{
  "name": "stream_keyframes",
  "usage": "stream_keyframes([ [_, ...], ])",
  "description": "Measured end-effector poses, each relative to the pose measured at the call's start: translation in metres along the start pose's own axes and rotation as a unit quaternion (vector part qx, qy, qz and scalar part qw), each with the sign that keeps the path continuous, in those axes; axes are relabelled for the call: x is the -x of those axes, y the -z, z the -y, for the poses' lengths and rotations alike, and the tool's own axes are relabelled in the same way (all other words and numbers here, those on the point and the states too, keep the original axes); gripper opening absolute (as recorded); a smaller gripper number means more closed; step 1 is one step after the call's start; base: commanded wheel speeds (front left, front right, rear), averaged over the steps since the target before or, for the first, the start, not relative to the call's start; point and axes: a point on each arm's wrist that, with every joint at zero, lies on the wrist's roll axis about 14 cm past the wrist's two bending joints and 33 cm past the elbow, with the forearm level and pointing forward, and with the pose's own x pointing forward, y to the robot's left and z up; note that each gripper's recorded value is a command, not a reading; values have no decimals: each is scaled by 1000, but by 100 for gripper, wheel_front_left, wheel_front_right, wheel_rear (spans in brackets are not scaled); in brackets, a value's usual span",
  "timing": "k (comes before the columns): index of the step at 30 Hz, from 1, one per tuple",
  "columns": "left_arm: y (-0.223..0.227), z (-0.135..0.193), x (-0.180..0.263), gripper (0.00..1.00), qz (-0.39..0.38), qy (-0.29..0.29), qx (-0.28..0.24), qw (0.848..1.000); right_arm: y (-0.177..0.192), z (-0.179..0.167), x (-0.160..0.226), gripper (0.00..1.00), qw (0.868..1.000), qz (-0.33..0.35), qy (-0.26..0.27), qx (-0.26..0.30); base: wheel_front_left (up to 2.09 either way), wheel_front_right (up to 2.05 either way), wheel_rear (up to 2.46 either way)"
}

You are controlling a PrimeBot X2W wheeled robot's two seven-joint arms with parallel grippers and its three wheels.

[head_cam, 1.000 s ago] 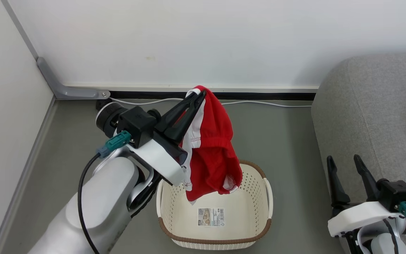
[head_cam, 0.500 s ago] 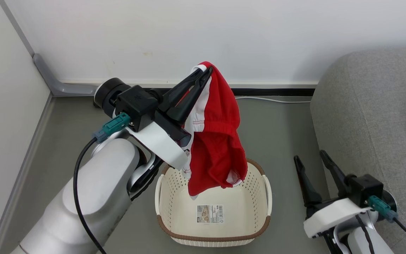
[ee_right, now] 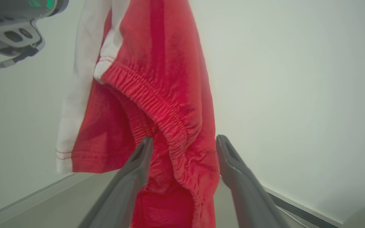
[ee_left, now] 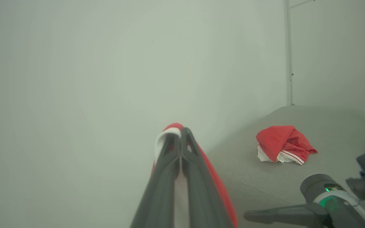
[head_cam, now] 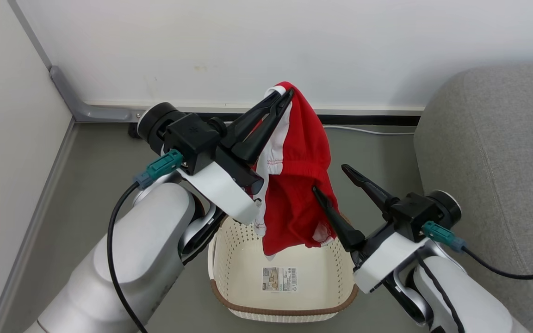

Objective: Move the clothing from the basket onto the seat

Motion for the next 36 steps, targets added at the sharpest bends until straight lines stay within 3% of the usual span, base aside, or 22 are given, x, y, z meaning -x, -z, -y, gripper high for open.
stream_keyframes([
  [7,-3,5,-1,0,6,5,4,1000,9,-16,-12,100,999,-20,-38,8,0,0,0],
  [21,-9,17,-4,0,15,18,9,1000,24,-28,-40,100,997,-51,-56,22,0,0,0],
  [22,-9,18,-3,0,15,19,9,1000,25,-28,-42,75,997,-55,-56,23,0,0,0],
  [24,-8,19,-3,0,15,19,10,1000,26,-29,-45,0,997,-56,-57,23,0,0,0],
  [30,-8,16,-4,0,16,14,19,1000,22,-29,-48,0,997,-50,-53,17,0,0,0],
  [32,-7,15,-5,44,16,14,21,1000,17,-26,-49,0,998,-42,-47,13,0,0,0],
  [33,-7,14,-5,95,16,13,21,1000,16,-24,-49,0,998,-39,-44,11,0,0,0],
  [34,-5,13,-6,100,14,13,22,1000,12,-20,-48,0,999,-34,-39,9,0,0,0],
  [36,-1,14,-8,100,12,15,25,999,10,-15,-45,0,999,-29,-31,8,0,0,0],
])
